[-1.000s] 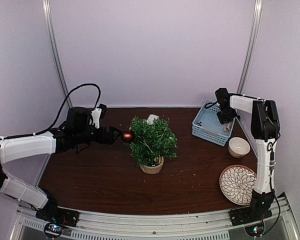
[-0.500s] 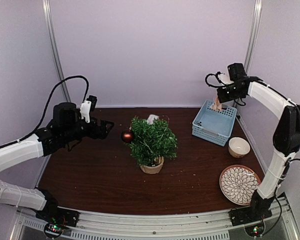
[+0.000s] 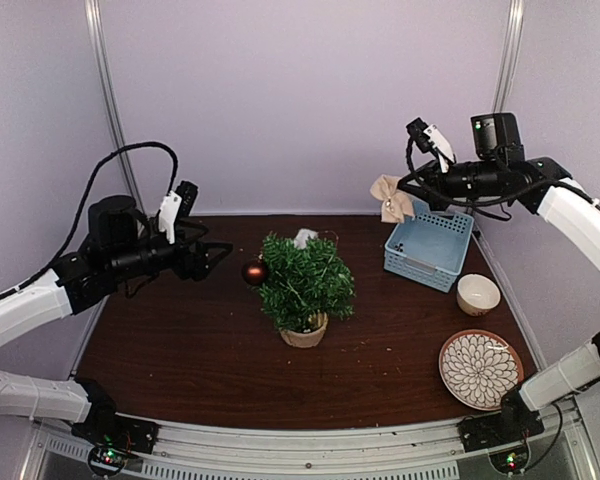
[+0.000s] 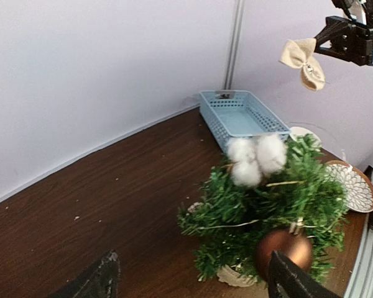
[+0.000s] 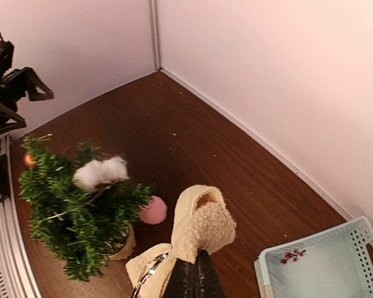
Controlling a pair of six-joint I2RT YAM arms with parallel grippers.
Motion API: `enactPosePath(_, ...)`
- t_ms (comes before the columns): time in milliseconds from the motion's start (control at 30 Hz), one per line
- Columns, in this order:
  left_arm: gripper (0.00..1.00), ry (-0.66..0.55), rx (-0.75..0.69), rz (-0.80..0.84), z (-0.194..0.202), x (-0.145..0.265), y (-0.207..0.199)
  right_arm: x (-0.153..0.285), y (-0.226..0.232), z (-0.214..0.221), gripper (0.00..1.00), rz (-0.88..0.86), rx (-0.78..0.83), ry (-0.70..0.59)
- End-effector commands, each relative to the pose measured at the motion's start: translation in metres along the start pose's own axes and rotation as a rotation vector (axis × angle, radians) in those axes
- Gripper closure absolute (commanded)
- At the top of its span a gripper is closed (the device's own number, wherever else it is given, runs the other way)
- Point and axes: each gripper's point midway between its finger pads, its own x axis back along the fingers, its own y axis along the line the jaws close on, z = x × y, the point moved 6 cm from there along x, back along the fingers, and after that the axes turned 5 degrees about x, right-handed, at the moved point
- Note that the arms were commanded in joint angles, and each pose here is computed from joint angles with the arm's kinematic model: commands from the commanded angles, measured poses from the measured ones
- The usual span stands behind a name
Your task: Decorate the small christmas tree
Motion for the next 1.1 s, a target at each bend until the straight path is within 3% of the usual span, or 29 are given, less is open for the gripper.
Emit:
enactPosePath(0,0.19,-0.044,-0.118,0.196,-0.028,0.004,-0.042,0.01,0.041,-0.011,1.0,-0.095,0.059,-0.047)
enactPosePath(267,0.18,-0.117,-0.246,0.367,-0.049,-0.007,-0.097,0.031,0.106,-0.026,1.0,-0.324,0.089,-0.144)
enactPosePath(567,0.03,-0.23,-0.672,0.357,-0.042,-0.009,-0.148,0.04,0.175,-0.03,1.0,-0.598,0.128,-0.138)
enactPosePath(733,0.02,-0.293,-0.905,0.383,-0.029,0.002,-0.174,0.047,0.201,-0.03,1.0,-0.701,0.153,-0.119)
enactPosePath(933,0.09,-0.318,-1.112,0.337,-0.016,0.0,-0.198,0.044,0.217,-0.029,1.0,-0.779,0.145,-0.114)
enactPosePath(1067,0.2,-0.368,-1.175,0.332,-0.015,0.005,-0.212,0.041,0.223,-0.027,1.0,-0.81,0.142,-0.102)
